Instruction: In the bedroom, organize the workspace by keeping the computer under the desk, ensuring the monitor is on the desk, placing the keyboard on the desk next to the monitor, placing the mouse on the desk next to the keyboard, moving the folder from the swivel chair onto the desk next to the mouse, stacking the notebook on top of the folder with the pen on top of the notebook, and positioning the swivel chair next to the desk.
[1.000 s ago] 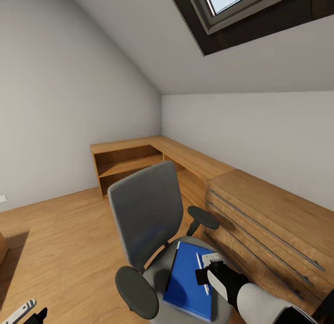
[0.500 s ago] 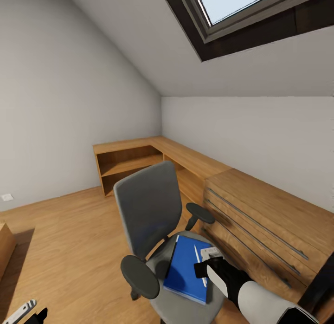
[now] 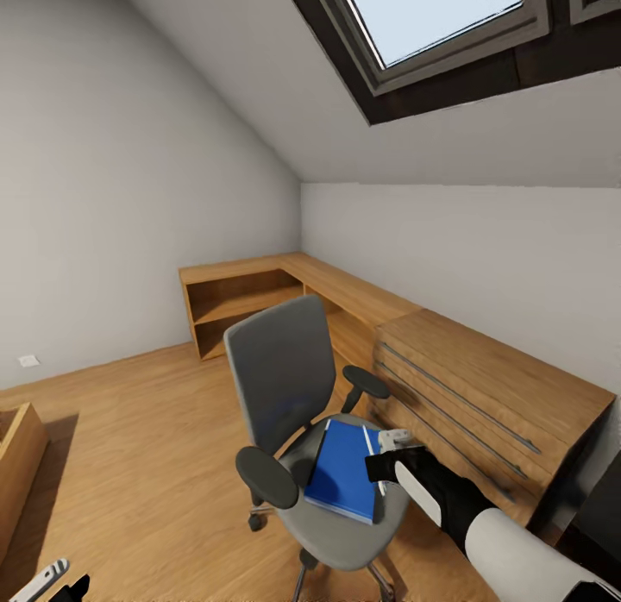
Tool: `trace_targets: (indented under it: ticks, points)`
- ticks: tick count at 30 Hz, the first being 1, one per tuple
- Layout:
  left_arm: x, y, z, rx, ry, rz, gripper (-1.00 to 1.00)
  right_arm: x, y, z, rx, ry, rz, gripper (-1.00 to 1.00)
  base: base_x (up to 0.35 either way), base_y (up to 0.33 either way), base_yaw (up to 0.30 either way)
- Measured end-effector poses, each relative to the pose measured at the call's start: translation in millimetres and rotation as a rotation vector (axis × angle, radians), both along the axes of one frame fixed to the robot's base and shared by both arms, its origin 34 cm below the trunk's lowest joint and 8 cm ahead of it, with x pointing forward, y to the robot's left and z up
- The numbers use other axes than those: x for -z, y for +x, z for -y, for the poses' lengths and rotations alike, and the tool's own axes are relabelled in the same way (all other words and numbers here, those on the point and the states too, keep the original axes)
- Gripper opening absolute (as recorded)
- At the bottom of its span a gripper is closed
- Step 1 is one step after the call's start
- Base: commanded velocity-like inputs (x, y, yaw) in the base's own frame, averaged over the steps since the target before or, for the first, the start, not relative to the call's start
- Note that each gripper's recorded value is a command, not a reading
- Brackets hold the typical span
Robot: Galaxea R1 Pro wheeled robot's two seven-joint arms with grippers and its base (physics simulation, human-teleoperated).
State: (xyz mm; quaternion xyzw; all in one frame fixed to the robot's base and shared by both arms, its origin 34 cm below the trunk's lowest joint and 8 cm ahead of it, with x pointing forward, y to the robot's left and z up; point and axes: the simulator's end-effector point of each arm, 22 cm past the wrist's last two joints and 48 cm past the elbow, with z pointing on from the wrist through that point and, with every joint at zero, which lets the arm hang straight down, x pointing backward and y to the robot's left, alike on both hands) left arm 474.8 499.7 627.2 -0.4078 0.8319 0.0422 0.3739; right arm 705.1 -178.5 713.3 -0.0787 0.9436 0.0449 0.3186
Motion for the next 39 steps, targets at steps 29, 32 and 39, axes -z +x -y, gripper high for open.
trace_targets:
  ticks: [29, 32, 39]
  points:
    - [57.8, -122.7, 34.3, 0.029, 0.019, -0.321, 1.0, -206.9, 15.9, 6.4, -0.057, 0.204, 0.064, -1.0, -0.005, 0.0, 0.0]
    - [58.2, -136.5, 30.2, 0.01, 0.044, -0.327, 1.0, -211.4, 14.6, 9.7, -0.05, 0.207, 0.064, -1.0, 0.0, 0.0, 0.0]
    - [51.2, -144.3, 30.9, 0.005, 0.049, -0.334, 1.0, -243.6, 8.3, 14.7, -0.08, 0.195, 0.119, -1.0, 0.0, 0.0, -0.01]
